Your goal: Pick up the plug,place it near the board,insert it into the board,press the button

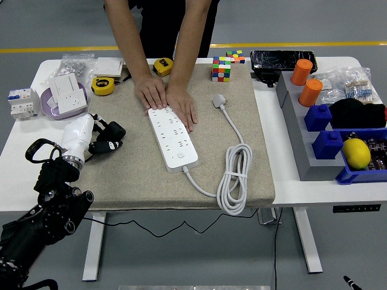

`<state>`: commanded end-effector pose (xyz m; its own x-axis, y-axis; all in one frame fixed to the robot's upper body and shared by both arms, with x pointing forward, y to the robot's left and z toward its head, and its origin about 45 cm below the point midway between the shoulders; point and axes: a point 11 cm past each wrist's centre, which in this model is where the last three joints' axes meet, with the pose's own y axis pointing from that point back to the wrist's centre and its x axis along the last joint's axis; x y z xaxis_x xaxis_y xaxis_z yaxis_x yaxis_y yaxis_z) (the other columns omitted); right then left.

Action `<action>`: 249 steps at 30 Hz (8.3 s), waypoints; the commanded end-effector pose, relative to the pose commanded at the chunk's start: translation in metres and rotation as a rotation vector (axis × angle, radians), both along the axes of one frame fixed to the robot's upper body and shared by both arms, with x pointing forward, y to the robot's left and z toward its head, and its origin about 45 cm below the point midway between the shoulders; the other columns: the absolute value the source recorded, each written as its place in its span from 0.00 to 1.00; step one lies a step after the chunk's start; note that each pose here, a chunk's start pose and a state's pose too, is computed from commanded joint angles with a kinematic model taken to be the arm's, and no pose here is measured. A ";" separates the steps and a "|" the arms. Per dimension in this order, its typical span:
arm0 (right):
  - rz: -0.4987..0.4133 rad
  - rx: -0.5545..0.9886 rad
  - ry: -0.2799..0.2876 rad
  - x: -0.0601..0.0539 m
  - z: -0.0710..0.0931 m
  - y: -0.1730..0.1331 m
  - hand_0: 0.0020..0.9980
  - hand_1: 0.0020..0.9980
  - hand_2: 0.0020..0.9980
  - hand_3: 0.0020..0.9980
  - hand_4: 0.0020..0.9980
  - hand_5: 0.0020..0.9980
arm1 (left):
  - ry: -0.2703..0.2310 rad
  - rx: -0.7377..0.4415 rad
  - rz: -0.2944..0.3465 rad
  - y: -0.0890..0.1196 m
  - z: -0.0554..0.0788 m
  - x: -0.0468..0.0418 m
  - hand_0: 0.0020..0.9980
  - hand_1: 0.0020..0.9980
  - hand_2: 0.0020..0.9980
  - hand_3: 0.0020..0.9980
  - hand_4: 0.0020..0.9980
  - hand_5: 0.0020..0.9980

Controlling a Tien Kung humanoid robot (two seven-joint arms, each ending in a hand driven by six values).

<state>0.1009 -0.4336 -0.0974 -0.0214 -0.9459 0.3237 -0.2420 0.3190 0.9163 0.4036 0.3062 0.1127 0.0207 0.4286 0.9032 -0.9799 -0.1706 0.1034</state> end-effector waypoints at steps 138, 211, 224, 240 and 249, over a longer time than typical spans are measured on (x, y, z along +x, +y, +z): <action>-0.004 -0.012 -0.017 0.008 0.005 -0.007 0.82 0.74 0.74 0.77 1.00 0.91 | 0.110 0.246 -0.444 -0.082 0.028 0.0290 0.71 0.79 0.73 0.66 0.88 0.24; -0.008 -0.002 -0.003 -0.001 0.000 -0.001 0.82 0.74 0.74 0.77 1.00 0.90 | 0.022 -0.772 -0.194 -0.090 0.010 -0.0820 1.00 1.00 0.96 0.92 1.00 1.00; -0.005 -0.005 -0.003 -0.001 0.001 -0.002 0.82 0.74 0.74 0.77 1.00 0.90 | 0.061 -0.548 -0.297 -0.107 0.008 -0.0734 1.00 1.00 0.96 0.92 1.00 1.00; -0.010 -0.003 -0.010 0.002 0.001 -0.002 0.82 0.74 0.74 0.77 1.00 0.90 | 0.087 -0.448 -0.372 -0.124 0.013 -0.0621 1.00 1.00 0.96 0.92 1.00 1.00; -0.010 -0.004 -0.011 0.003 0.002 -0.002 0.82 0.74 0.74 0.77 1.00 0.90 | 0.111 -0.354 -0.420 -0.134 0.018 -0.0539 1.00 1.00 0.95 0.92 1.00 1.00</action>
<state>0.1041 -0.4359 -0.0958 -0.0349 -0.9442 0.3275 -0.2490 0.3256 0.9121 0.3497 0.1721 0.1307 0.3414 0.6399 0.6885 -0.9363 0.2957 0.1896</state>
